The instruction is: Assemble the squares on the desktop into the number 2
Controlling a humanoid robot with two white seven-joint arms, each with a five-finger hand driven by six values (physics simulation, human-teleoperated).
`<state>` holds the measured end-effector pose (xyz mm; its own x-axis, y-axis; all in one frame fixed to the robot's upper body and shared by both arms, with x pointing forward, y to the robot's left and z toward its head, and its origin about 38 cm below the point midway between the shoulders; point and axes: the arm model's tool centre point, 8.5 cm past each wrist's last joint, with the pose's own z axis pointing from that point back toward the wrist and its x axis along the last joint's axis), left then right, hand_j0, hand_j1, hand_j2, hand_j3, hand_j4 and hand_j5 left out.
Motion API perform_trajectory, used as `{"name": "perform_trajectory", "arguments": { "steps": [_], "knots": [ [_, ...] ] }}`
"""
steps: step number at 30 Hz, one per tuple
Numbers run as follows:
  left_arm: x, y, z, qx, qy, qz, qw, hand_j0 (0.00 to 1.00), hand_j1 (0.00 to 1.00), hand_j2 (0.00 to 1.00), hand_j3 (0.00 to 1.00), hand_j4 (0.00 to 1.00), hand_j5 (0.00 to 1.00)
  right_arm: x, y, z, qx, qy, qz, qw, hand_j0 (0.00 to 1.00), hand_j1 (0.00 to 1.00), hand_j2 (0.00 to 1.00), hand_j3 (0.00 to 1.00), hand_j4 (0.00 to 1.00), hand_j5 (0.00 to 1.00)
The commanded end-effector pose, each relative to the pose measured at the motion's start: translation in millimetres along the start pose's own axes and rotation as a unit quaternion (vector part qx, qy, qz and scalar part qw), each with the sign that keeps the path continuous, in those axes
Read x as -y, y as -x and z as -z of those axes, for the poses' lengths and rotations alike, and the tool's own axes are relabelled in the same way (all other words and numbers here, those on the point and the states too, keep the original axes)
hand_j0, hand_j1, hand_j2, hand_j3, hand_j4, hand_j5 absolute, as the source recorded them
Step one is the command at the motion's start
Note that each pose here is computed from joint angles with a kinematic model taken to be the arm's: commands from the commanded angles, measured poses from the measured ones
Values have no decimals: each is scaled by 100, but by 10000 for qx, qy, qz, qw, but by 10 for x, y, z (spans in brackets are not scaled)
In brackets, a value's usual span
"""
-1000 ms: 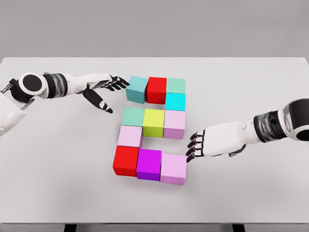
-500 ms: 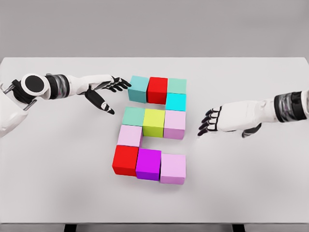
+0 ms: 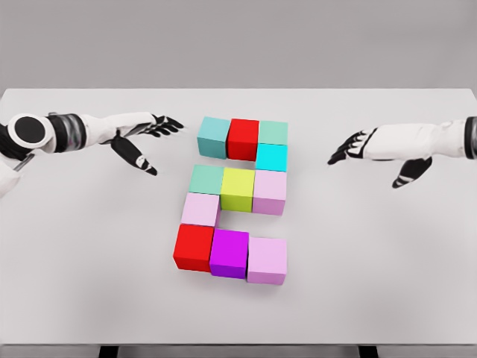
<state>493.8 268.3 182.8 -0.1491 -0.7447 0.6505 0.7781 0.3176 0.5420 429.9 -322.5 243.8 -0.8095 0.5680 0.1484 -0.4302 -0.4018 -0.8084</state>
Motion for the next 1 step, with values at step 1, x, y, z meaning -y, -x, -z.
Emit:
{"name": "perform_trajectory", "arguments": {
  "steps": [1],
  "knots": [
    [-29,61,-28,-48,-52,-34,10000,97,97,97,97,97,97,14,37,-31,-54,57,61,10000,100,100,100,100,100,100]
  ]
}}
